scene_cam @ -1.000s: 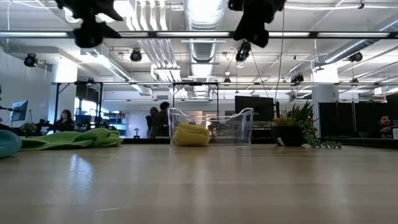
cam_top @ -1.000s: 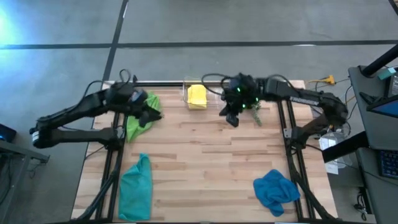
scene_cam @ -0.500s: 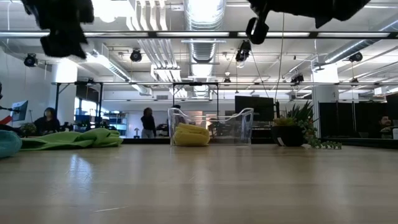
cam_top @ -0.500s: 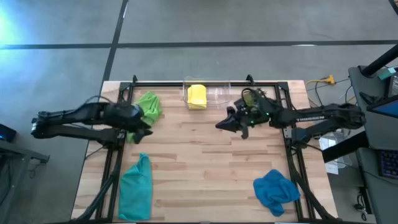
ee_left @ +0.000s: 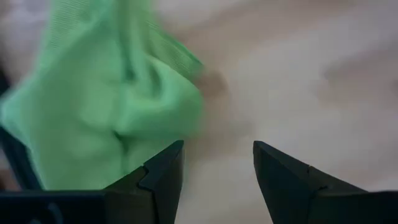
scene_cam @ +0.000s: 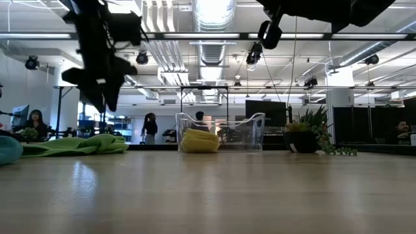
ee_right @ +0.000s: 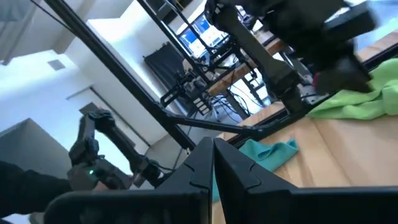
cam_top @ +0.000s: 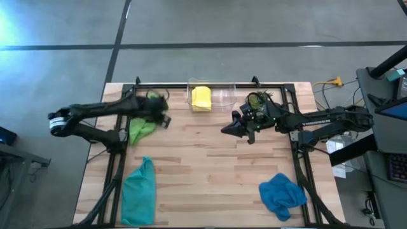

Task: Fold microfiber towels
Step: Fold the green microfiber towel

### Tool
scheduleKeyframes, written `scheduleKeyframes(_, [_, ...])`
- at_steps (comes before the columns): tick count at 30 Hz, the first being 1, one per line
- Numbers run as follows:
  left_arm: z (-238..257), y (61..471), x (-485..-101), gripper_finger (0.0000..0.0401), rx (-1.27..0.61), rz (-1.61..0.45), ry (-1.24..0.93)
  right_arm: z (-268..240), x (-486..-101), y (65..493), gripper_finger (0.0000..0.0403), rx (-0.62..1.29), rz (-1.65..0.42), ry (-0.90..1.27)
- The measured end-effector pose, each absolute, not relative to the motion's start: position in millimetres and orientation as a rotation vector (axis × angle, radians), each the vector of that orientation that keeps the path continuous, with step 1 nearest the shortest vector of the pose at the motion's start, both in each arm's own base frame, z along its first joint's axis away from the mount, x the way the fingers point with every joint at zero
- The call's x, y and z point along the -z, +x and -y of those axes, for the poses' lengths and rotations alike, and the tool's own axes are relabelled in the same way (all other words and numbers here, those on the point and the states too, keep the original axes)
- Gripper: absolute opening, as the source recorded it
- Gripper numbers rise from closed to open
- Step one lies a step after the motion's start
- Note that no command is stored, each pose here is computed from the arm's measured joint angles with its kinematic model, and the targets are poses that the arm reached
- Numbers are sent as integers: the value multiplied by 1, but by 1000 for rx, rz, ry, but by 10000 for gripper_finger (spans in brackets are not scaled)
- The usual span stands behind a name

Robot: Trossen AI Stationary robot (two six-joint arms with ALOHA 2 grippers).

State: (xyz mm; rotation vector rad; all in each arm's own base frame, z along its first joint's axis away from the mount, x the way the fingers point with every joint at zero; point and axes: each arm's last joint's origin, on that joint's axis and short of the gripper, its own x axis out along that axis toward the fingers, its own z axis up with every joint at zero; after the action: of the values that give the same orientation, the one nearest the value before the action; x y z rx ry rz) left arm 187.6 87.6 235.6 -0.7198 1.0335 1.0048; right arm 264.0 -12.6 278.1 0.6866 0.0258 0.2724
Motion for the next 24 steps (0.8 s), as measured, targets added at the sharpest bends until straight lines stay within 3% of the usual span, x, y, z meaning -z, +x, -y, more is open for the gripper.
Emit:
scheduleKeyframes(5, [-146,193,-231,176,-957,-1014,-812,22,-275,262,9,-301,-59,663])
scheduleKeyframes(12, [-212,188,-229,176,-1029,-1011,-861,44,-274,257,9,-383,-138,753])
scheduleKeyframes(24, [-243,188,-207,176,-1149,-1172,-792,53,-275,253,9,-388,-142,779])
